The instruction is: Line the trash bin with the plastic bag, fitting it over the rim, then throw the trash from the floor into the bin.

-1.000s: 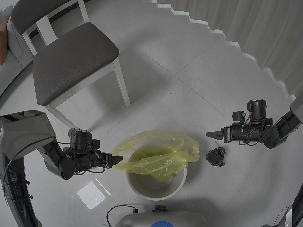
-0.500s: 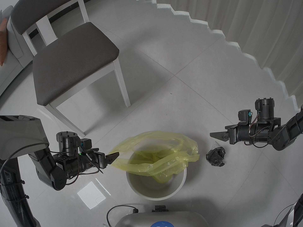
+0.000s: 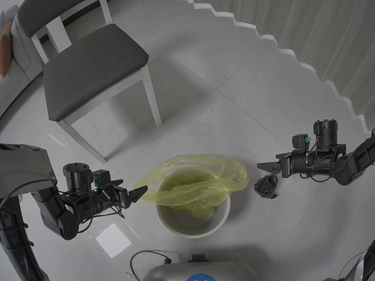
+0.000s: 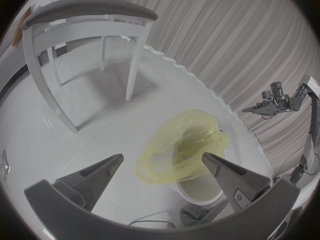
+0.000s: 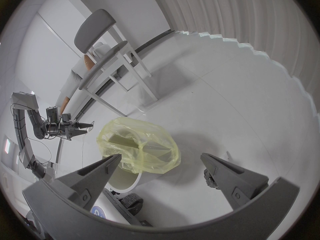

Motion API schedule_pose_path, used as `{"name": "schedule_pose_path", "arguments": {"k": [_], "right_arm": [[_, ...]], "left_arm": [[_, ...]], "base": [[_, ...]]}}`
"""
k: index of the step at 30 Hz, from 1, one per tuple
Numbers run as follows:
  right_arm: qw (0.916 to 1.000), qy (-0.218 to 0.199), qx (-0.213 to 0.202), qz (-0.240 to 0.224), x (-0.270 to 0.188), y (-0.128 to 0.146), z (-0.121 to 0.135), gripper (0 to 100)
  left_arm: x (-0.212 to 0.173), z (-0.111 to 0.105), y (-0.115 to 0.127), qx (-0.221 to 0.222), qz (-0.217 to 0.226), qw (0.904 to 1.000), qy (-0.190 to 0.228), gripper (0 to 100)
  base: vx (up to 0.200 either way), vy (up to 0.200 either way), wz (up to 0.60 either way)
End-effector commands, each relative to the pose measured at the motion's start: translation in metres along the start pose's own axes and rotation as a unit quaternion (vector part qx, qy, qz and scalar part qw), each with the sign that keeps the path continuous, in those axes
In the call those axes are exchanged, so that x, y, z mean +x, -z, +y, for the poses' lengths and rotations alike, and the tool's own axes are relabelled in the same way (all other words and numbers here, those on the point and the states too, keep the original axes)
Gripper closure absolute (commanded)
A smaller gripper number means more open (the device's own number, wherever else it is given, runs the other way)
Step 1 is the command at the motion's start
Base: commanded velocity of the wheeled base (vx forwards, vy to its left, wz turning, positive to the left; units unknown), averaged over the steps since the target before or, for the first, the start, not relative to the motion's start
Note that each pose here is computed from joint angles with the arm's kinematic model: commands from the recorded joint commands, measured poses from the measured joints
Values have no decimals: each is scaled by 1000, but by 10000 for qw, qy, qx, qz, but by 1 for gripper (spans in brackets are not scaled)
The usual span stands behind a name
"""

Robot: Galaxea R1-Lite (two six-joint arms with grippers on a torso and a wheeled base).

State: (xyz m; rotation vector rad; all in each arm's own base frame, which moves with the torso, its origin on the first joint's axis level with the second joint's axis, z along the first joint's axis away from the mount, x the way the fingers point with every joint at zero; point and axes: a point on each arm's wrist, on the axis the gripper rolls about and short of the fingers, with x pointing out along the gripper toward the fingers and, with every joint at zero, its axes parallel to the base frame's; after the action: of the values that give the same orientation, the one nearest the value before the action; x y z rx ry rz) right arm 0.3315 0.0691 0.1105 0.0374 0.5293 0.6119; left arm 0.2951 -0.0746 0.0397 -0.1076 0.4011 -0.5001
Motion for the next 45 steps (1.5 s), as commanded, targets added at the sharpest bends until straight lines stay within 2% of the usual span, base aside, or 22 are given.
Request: {"name": "schedule_pose_path", "arguments": {"k": [1,3,5,7,8,9,10,13,14,15,18,19,22,32,34,45], "right_arm": [[9997,-143,-177,123,7,-1,7,0],[9992,-162,-301,186,10,-2,7,0],[9959,-217,-728,488,28,-2,2,0],[9928,-261,-1005,593,36,2,0,0],[9866,-362,-1411,735,42,11,2,0],[9852,-381,-1482,767,42,13,2,0],[9761,-465,-1889,968,42,28,3,0],[9572,-550,-2613,1119,46,44,-4,0],[9540,-530,-2742,1086,47,45,-7,0],[9462,-484,-3062,933,52,45,-11,0],[9369,-406,-3410,658,59,43,-12,0],[9305,-394,-3604,514,67,44,-12,0],[9243,-491,-3769,348,81,47,-3,0],[9166,-698,-3931,202,98,38,15,0],[9134,-792,-3991,161,101,33,25,0],[9115,-916,-4003,216,107,34,33,0]], "left_arm": [[-4,-10,-2,113,-64,9999,-5,0],[-6,-13,-3,135,-82,9999,2,0],[-5,-20,-3,174,-58,9998,-25,0],[-4,-23,-3,190,-59,9997,-144,0],[-4,-25,-1,218,-28,9990,-391,0],[-5,-26,-1,227,-31,9988,-430,0],[-12,-35,5,286,83,9979,-584,0],[-27,-42,7,335,136,9977,-572,0],[-29,-42,6,338,113,9977,-570,0],[-30,-42,2,351,37,9978,-568,0],[-30,-42,1,350,-3,9977,-578,0],[-30,-41,2,355,20,9977,-580,0],[-30,-42,6,351,105,9976,-583,0],[-32,-38,9,312,172,9973,-640,0],[-34,-36,10,283,195,9971,-686,0],[-33,-35,9,278,162,9971,-696,0]], "base": [[0,0,0],[0,0,0],[0,0,0],[0,0,0],[0,0,0],[0,0,0],[0,0,0],[0,0,0],[0,0,0],[0,0,0],[0,0,0],[0,0,0],[0,0,0],[0,0,0],[0,0,0],[0,0,0]]}}
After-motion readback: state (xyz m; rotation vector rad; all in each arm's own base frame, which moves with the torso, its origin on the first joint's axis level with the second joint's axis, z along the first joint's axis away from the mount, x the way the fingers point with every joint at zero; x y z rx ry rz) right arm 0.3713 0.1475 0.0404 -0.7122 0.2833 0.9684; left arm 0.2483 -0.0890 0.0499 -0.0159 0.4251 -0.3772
